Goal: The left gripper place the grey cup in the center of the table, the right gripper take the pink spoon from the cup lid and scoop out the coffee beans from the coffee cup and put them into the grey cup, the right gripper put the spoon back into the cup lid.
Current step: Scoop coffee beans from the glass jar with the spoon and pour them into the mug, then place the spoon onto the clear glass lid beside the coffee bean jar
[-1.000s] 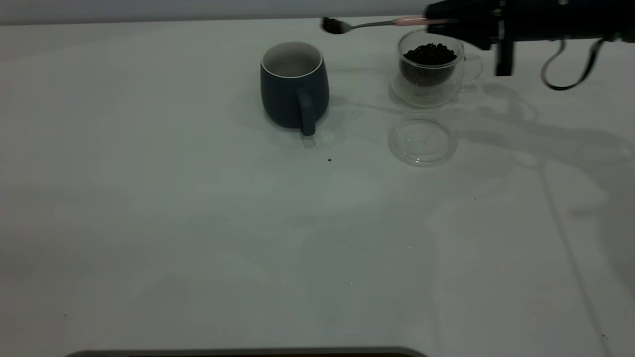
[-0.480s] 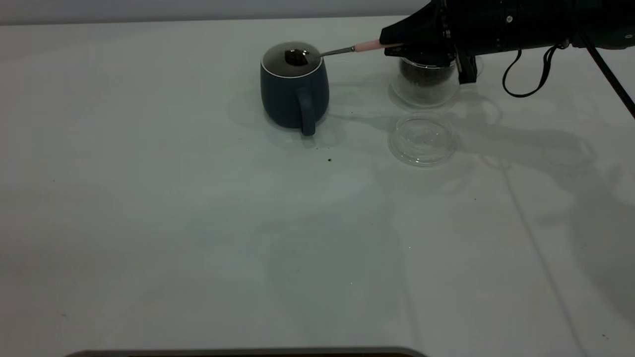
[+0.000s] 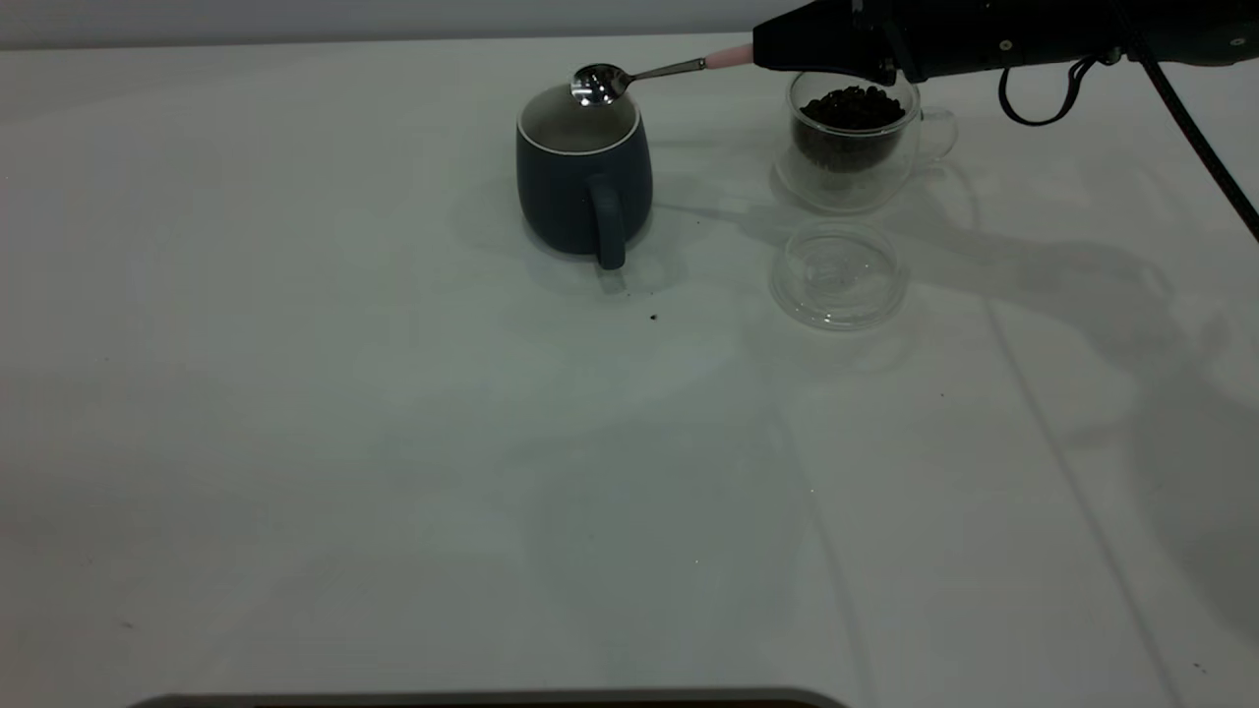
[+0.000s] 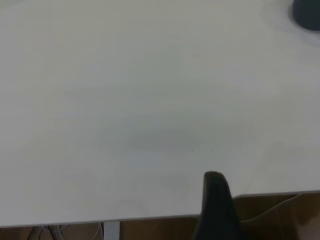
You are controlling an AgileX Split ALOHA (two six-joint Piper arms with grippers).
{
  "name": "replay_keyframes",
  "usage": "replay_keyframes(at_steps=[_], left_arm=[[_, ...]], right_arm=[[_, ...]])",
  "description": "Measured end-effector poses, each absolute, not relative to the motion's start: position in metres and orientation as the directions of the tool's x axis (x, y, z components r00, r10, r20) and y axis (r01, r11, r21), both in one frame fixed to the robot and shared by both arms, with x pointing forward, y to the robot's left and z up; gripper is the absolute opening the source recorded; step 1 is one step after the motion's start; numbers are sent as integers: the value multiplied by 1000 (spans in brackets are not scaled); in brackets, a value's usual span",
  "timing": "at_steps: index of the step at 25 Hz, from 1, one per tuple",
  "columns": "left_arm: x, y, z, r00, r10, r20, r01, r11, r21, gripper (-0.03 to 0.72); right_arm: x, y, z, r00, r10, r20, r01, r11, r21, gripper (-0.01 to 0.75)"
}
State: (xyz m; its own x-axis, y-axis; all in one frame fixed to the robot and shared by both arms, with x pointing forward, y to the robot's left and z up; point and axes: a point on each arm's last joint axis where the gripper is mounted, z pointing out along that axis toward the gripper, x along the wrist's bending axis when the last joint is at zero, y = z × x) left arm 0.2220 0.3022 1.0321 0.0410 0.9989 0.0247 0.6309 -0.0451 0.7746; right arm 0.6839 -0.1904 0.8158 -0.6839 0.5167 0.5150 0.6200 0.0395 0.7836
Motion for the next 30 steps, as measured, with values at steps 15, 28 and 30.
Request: replay_keyframes(at_steps=[15,28,30], left_arm=[[222,302,1032,42,999,25,631,-46,775,567],[222,302,1032,43,999,27,631,-48,774,567],[222,302,1032,43,999,27,631,-48,774,567]], right_arm=[[633,-260,904,-279,572,771,897,-132,423,110],[586,-303,831,180,585,791,869,-471,151,110],[585,-303,817,226,576,786,864,-491,111,110]])
